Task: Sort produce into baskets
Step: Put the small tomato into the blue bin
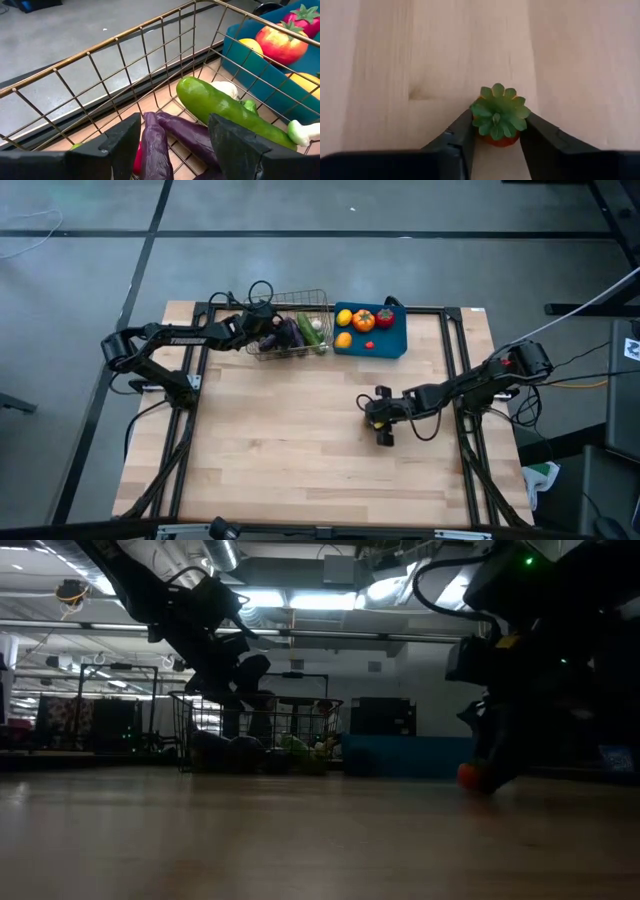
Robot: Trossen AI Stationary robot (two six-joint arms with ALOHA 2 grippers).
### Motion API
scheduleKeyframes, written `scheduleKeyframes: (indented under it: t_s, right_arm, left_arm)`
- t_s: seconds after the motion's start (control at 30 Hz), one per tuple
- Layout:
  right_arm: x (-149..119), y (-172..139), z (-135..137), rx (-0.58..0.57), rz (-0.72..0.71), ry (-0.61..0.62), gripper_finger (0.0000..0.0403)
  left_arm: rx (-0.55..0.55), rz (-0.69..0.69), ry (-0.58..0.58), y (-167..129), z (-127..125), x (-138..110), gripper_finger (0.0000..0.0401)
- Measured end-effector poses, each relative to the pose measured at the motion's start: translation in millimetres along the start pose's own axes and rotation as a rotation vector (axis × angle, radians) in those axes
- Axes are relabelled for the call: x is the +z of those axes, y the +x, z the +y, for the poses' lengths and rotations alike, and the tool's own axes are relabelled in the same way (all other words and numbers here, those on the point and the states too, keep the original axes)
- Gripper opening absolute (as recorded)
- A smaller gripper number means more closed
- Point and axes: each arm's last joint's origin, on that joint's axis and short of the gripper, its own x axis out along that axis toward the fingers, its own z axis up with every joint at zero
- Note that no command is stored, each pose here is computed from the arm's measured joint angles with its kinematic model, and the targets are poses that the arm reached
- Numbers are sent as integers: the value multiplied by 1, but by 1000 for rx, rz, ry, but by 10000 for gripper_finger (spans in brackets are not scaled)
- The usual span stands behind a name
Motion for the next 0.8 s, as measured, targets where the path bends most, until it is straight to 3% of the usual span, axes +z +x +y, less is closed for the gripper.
scheduleKeyframes:
  t_s: [0.17,0.5,0.8]
  right_arm:
    - [15,-3,-9,-61,-24,-13,109]
    - [86,-32,-54,-178,-85,-52,129]
    - [130,-70,-106,-295,-143,-34,130]
  left_arm:
    - [-8,-26,22,-5,1,5,228]
    - [-57,-167,13,-35,5,29,219]
    - [-275,-327,8,-102,17,53,179]
